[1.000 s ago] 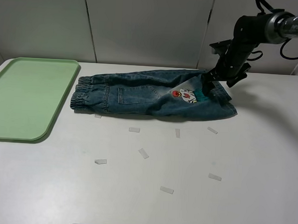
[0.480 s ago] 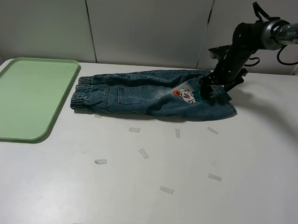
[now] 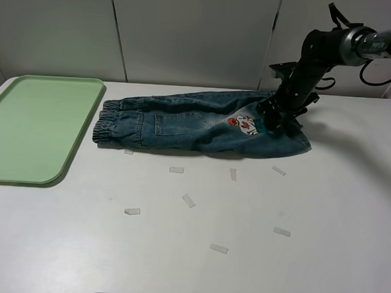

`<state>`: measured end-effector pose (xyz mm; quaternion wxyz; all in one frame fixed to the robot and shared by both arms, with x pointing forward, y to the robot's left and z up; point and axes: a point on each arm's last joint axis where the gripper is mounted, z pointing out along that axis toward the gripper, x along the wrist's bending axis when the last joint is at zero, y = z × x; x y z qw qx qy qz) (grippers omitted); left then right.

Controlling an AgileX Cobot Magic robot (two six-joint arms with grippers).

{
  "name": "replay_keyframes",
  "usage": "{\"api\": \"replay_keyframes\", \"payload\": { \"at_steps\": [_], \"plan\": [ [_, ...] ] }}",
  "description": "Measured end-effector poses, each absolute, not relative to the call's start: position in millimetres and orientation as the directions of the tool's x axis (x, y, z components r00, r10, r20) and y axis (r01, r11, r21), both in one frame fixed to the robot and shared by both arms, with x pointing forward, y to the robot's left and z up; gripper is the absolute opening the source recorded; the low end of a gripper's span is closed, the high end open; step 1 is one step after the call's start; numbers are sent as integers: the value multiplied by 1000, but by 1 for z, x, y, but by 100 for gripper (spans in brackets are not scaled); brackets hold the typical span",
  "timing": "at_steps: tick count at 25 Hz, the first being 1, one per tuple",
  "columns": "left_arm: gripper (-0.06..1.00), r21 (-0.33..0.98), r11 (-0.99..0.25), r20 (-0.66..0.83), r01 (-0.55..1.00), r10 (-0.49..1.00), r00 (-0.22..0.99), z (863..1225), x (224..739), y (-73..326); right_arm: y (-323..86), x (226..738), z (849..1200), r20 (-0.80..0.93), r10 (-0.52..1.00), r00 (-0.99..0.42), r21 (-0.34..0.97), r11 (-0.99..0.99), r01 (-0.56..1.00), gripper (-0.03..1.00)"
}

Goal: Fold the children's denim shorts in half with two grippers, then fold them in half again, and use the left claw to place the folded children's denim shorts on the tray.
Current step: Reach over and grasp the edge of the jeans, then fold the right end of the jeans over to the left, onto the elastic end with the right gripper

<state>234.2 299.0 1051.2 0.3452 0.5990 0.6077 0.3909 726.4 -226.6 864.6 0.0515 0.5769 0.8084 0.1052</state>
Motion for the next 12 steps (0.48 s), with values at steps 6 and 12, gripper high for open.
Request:
{"api": "replay_keyframes", "payload": {
  "at_steps": [6,12],
  "plan": [
    [93,889,-25,50,458,998,-44,1051,234,299,-222,725,865,63,945,-322,222,301,927,4],
    [93,889,-25,50,458,998,-44,1051,234,299,-223,725,870,48,943,-329,230,310,923,4]
  ]
}}
